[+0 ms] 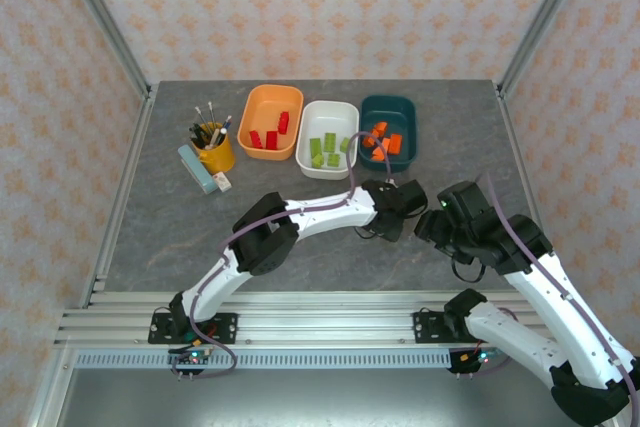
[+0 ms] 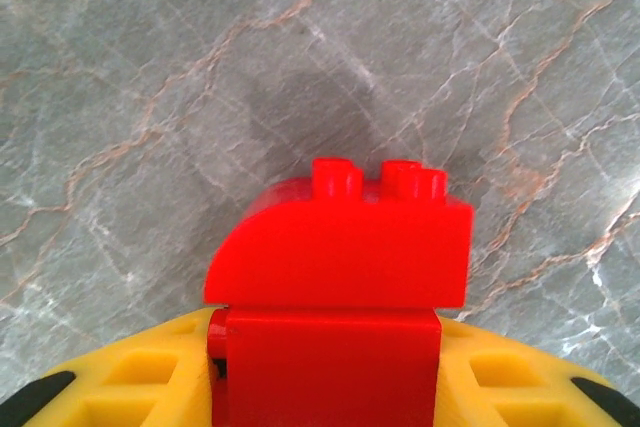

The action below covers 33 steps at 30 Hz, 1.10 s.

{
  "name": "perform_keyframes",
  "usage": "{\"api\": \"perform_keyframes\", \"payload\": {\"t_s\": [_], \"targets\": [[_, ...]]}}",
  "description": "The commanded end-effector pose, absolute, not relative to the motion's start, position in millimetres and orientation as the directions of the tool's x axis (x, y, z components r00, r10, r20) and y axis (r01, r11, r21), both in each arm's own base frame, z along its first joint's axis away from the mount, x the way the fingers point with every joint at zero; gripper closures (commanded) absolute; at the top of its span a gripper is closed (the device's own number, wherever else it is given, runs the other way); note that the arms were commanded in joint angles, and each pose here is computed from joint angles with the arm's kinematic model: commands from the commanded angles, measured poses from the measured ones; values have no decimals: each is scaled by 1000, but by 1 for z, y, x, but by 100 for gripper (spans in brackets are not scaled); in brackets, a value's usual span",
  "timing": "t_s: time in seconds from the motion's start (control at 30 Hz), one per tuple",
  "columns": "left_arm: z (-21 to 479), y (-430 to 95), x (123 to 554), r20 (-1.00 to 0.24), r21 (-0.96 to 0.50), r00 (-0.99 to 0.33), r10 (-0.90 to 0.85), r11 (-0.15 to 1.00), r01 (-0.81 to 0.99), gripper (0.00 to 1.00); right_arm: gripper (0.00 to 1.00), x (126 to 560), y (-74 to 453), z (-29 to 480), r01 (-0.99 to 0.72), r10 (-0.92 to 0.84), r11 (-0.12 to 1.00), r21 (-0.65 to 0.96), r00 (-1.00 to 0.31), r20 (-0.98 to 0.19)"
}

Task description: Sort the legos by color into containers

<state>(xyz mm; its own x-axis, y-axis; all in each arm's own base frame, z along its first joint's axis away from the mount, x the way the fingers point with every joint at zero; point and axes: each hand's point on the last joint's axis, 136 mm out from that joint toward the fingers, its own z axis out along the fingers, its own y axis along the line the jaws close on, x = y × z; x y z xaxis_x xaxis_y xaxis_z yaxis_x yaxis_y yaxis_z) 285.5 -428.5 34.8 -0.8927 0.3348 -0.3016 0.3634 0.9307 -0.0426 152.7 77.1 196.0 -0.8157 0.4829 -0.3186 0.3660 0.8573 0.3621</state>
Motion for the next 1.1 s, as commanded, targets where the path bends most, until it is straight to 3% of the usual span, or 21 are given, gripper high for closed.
{"api": "perform_keyframes", "payload": {"t_s": [0.0,0.3,0.47,0.67,1.07], "targets": [[88,-409,288,-359,-46,-885,297,941,335,69,38,171,82,213,330,496,846,419,-776,-389],[170,-337,336,-429,-156,-900,81,974,162,69,39,221,135,259,124,487,777,617,-740,-465],[191,-286,386,-468,-166,-883,-37,985,47,69,39,260,181,282,-22,506,669,743,-719,-477],[191,-222,454,-503,-149,-847,-172,983,-111,68,38,318,215,302,-124,560,596,794,-644,-521],[156,-119,568,-601,-48,-723,-341,918,-394,67,39,409,270,282,-106,544,558,823,-703,-459]]}}
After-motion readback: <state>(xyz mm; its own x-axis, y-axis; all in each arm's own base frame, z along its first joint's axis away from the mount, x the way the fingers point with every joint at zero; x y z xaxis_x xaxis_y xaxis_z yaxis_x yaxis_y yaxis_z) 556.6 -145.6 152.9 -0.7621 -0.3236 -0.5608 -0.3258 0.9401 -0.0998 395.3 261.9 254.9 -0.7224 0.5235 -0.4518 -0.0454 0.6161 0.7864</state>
